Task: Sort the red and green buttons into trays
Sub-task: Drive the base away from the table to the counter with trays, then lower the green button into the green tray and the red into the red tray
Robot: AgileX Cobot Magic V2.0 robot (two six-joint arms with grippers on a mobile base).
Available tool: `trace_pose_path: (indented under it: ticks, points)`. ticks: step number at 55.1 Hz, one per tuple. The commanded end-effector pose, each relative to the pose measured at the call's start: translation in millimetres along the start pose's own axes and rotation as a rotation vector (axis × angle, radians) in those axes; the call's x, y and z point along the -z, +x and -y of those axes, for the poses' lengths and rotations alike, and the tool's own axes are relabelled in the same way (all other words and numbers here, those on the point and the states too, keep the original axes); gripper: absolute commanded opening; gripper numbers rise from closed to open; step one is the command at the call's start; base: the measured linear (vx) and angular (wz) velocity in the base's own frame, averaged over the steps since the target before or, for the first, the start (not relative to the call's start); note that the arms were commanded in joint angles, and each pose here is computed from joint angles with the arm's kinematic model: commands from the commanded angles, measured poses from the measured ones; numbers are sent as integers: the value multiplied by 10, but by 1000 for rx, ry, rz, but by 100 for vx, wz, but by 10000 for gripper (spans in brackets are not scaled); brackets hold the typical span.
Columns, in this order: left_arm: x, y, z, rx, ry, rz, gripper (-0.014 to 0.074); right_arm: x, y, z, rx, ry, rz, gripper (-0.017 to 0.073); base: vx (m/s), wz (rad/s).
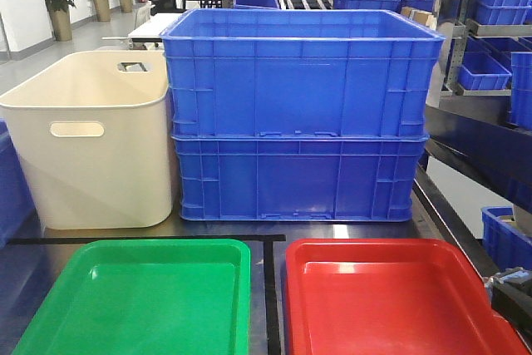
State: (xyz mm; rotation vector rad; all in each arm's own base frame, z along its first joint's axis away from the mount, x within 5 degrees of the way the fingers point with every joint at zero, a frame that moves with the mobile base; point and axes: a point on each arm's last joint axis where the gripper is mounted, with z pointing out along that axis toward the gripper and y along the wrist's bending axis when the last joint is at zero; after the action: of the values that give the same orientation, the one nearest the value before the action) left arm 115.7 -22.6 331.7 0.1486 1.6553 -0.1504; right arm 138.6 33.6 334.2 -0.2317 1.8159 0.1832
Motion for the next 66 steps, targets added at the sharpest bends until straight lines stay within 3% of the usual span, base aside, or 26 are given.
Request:
trace_pose_path:
  ticks: [1, 35, 50, 57, 62, 66]
  points:
    - [29, -178, 18, 5, 18, 118, -6, 42, -181, 11, 7, 15, 121, -9, 0, 0]
    - [29, -182, 19, 7, 19, 123, -6, 42, -181, 11, 5, 14, 121, -9, 0, 0]
    - [-223, -193, 44, 5, 39, 153, -6, -145, -68, 6, -16, -1, -4, -9, 0, 0]
    - [-419, -203, 133, 8, 100, 209, -6, -387, -33, 0, -127, -16, -53, -9, 0, 0]
    - [-594, -128, 262, 9, 169, 185, -6, -588, -15, 8, -146, -14, -92, -9, 0, 0]
    - [-718, -49, 368, 8, 218, 154, -6, -723, 3, 14, -126, -13, -125, -9, 0, 0]
